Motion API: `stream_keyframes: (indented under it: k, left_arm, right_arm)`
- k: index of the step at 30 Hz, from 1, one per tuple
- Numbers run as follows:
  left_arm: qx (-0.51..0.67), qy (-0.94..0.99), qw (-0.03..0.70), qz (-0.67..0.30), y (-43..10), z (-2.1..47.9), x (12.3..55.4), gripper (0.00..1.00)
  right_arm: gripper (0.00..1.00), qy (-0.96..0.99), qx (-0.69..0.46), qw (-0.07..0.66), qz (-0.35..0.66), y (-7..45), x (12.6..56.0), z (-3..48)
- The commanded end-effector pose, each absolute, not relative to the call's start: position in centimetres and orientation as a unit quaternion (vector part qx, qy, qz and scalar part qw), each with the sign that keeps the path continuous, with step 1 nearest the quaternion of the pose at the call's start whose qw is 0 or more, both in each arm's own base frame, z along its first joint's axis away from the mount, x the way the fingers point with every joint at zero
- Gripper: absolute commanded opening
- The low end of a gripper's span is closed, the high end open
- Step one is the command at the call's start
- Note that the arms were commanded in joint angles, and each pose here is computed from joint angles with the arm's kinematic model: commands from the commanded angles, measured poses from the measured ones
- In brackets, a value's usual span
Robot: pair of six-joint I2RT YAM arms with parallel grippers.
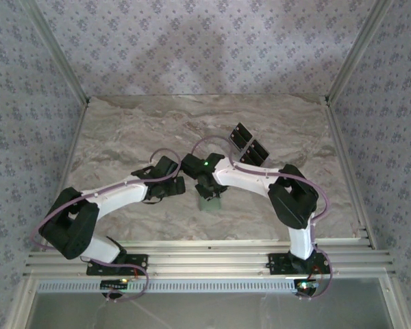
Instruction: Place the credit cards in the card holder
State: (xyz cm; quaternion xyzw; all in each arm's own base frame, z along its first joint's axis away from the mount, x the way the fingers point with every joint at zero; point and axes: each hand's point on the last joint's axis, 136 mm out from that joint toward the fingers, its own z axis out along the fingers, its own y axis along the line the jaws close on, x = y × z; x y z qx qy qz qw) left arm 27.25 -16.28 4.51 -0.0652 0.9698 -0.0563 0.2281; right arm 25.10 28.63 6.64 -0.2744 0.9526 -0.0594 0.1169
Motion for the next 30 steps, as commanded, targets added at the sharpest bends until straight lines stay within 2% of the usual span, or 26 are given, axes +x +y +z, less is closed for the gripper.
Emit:
stream_keyframes:
  k: [1,11,19,27,30]
  left_arm:
    - [-0.057,0.969,0.233,-0.062,-16.8,5.1,27.8,0.97]
    - [-0.058,0.968,0.234,-0.063,-16.8,5.1,27.9,0.97]
    - [-0.057,0.968,0.234,-0.062,-16.8,5.1,27.9,0.97]
    - [-0.056,0.969,0.234,-0.063,-16.9,5.1,28.0,0.97]
    - [-0.052,0.968,0.236,-0.064,-17.0,5.2,28.1,0.97]
  right_arm:
    - [0.37,0.954,-0.262,0.137,-0.04,28.9,25.1,8.5]
    - [0.35,0.956,-0.266,0.111,-0.054,28.6,25.1,5.9]
    - [0.22,0.958,-0.262,0.102,-0.056,28.1,25.2,5.0]
    - [0.0,0.958,-0.261,0.104,-0.052,28.0,25.3,5.2]
    - [0.0,0.959,-0.257,0.106,-0.046,27.8,25.2,5.4]
